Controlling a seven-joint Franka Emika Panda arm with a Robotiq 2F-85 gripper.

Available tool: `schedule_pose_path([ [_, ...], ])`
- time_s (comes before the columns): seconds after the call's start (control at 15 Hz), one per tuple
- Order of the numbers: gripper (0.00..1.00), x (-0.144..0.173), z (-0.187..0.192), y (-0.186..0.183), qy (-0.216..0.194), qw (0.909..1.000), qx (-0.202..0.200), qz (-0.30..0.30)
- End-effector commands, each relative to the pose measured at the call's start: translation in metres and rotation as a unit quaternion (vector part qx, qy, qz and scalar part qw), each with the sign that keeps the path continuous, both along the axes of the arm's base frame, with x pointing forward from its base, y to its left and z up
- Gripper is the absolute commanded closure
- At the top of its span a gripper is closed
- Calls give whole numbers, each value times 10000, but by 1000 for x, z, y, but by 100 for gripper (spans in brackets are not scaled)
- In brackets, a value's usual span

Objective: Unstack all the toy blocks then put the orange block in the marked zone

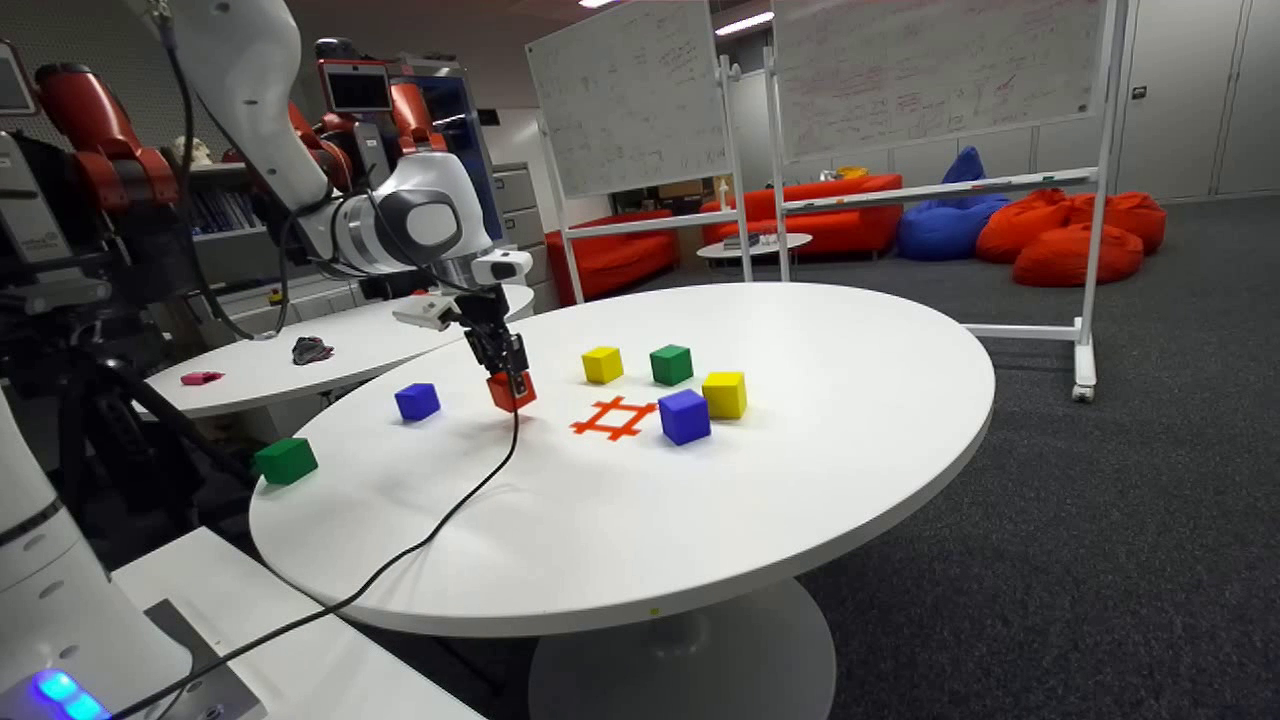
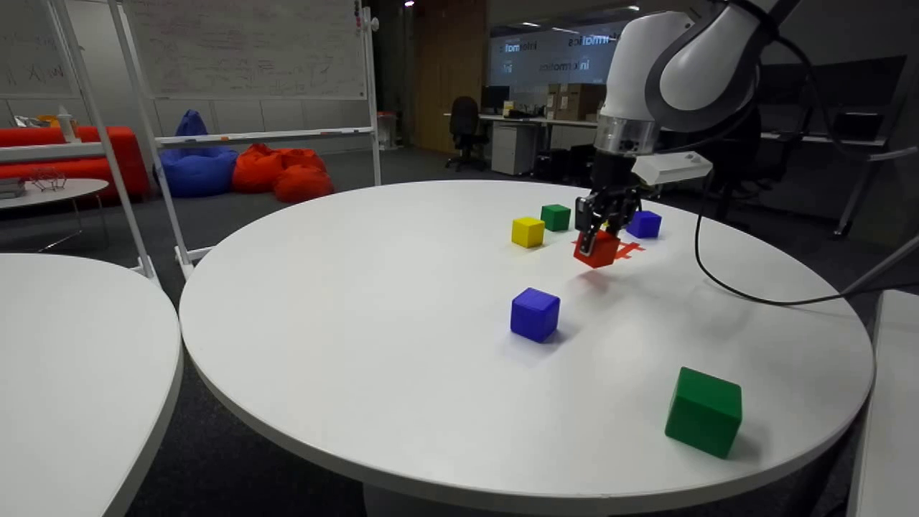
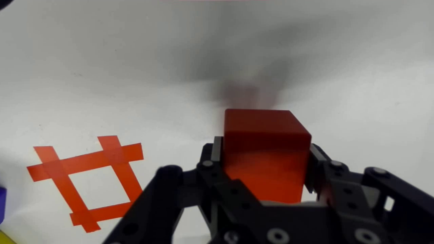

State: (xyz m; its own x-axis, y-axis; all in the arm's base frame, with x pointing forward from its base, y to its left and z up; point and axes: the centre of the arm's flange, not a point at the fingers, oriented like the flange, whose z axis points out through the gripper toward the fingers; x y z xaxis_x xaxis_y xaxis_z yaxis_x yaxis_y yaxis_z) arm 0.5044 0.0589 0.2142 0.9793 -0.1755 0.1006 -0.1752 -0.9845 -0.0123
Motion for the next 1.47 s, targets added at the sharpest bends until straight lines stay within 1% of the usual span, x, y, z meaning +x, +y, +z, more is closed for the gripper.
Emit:
schedule_pose_path([
  [0.0,44,0,0,7,-7,9999,-31,150],
  [0.2,44,0,-2,26,-4,9993,-42,374],
  [0.73,44,0,-2,26,-5,9992,-47,390],
  [0.8,69,0,-2,26,-5,9992,-47,390],
  [1.07,69,7,-4,20,36,9996,-69,255],
  [1.4,69,16,4,-5,-19,10000,15,-26],
])
